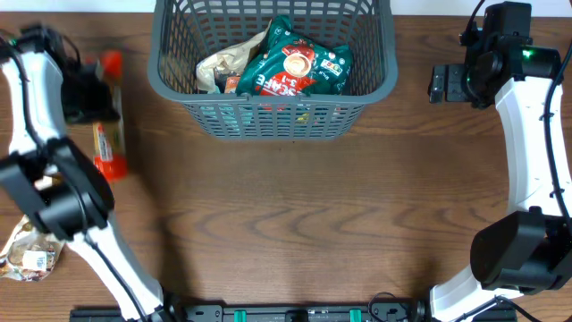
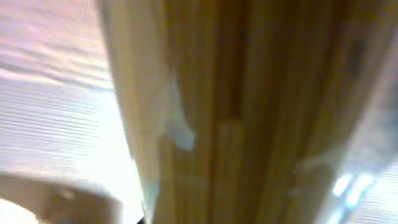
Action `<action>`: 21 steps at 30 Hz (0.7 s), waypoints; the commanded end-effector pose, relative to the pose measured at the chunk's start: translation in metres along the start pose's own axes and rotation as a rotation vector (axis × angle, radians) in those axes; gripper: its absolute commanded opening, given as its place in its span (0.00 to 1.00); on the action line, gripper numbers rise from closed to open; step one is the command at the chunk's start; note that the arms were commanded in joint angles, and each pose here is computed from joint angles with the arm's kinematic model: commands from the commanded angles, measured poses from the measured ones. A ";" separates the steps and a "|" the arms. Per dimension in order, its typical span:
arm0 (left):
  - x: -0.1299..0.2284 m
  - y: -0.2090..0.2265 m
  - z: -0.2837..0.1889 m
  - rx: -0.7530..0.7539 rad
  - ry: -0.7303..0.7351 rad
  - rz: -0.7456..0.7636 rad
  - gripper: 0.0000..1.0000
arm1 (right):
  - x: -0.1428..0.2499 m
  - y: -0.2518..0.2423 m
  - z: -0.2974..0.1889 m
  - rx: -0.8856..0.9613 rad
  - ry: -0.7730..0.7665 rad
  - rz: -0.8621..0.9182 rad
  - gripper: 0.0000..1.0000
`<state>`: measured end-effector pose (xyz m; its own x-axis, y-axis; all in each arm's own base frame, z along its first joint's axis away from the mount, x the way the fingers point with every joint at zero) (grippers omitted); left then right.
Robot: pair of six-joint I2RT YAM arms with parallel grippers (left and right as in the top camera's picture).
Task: Pack container
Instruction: 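Carry the spaghetti packet into the basket and release it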
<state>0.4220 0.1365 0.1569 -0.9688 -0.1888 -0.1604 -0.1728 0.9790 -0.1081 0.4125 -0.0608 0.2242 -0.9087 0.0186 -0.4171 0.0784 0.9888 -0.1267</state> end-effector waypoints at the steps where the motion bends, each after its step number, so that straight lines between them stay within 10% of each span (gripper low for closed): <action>1: -0.009 -0.051 -0.134 0.031 -0.358 0.062 0.06 | -0.001 0.001 -0.004 0.000 -0.010 -0.014 0.99; 9: 0.037 -0.171 -0.287 0.018 -0.810 0.620 0.06 | -0.001 0.000 -0.004 0.000 -0.010 -0.014 0.99; 15: 0.070 -0.258 -0.287 0.011 -0.862 1.194 0.06 | -0.001 0.000 -0.004 0.000 -0.013 -0.014 0.99; 21: 0.042 -0.308 -0.255 -0.012 -0.898 1.423 0.06 | -0.001 0.000 -0.004 -0.001 -0.012 -0.015 0.99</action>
<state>0.3627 -0.1402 0.4413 -0.0769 0.7346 -0.6742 0.6933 0.5254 0.4933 0.4127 -0.0608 0.2244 -0.9082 0.0186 -0.4181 0.0786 0.9888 -0.1267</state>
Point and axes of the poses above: each gripper's point midway between its finger pads, its own z axis out along the fingers, its own y axis along the line the jaws close on, x = y × z, the point moved 3 cm from there along -z, back along the fingers, and after that the axes turned 2 degrees about -z, right-handed, at the moved point
